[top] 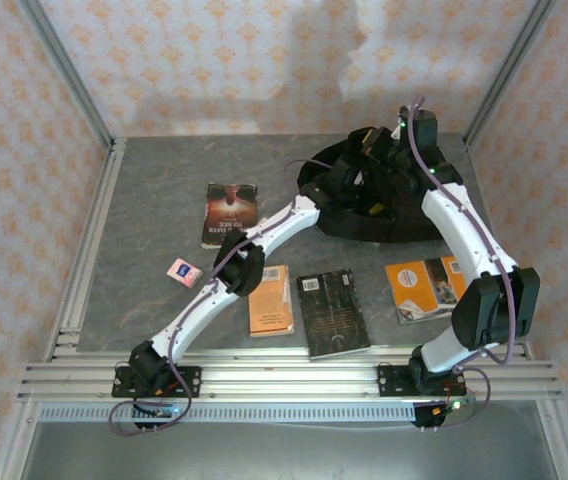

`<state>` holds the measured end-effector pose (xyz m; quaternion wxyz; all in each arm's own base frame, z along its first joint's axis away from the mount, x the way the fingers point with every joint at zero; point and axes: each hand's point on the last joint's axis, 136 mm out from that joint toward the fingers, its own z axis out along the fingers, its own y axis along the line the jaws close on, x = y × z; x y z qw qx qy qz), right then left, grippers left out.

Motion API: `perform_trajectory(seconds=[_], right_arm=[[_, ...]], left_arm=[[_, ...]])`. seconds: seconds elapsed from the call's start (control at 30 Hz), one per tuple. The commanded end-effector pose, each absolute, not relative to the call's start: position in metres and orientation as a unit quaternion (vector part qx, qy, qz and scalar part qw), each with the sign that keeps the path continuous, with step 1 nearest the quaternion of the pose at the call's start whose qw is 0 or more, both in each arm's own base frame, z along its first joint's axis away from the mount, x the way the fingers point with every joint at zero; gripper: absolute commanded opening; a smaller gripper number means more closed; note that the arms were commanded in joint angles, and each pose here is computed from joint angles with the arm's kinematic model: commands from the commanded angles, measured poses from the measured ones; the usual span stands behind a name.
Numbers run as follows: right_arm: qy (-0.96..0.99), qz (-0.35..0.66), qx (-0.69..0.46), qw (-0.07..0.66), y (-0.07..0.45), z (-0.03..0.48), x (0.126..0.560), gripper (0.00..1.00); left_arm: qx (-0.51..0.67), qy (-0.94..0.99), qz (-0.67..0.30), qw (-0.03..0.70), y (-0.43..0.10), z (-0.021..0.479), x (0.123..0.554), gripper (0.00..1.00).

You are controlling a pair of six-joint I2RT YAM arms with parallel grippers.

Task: Pack the student bag
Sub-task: Place the calculator in the student bag.

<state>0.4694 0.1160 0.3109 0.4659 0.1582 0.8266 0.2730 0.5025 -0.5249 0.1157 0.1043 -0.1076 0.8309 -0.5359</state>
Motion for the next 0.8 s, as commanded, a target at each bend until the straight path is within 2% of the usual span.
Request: perform_trajectory(seconds=[0.0, 0.2, 0.37, 0.6, 0.7, 0.73, 0.77], right_arm=[[0.809, 0.243, 0.152, 0.514, 0.100, 0.333, 0.474, 0.00], [0.800, 0.233, 0.175, 0.524, 0.080, 0.340, 0.476, 0.00], [0.800, 0.226, 0.185, 0.525, 0.072, 0.337, 0.479, 0.00], [0.803, 0.219, 0.199, 0.517, 0.062, 0.324, 0.483, 0.00], [0.803, 0.215, 0.203, 0.518, 0.058, 0.322, 0.482, 0.00], [0.803, 0.214, 0.204, 0.517, 0.057, 0.321, 0.482, 0.00], [0.804, 0.213, 0.204, 0.517, 0.056, 0.320, 0.482, 0.00]], left_arm=[[-0.054, 0.832, -0.534, 0.141, -0.496, 0.207, 0.489, 0.70], [-0.091, 0.829, -0.513, 0.205, -0.432, 0.249, 0.494, 0.70], [-0.119, 0.830, -0.497, 0.221, -0.386, 0.262, 0.500, 0.70], [-0.073, 0.854, -0.443, 0.262, -0.346, 0.297, 0.469, 0.70], [-0.039, 0.870, -0.398, 0.288, -0.321, 0.306, 0.446, 0.63], [-0.026, 0.876, -0.384, 0.292, -0.315, 0.310, 0.434, 0.55], [-0.002, 0.884, -0.368, 0.287, -0.313, 0.307, 0.421, 0.42]])
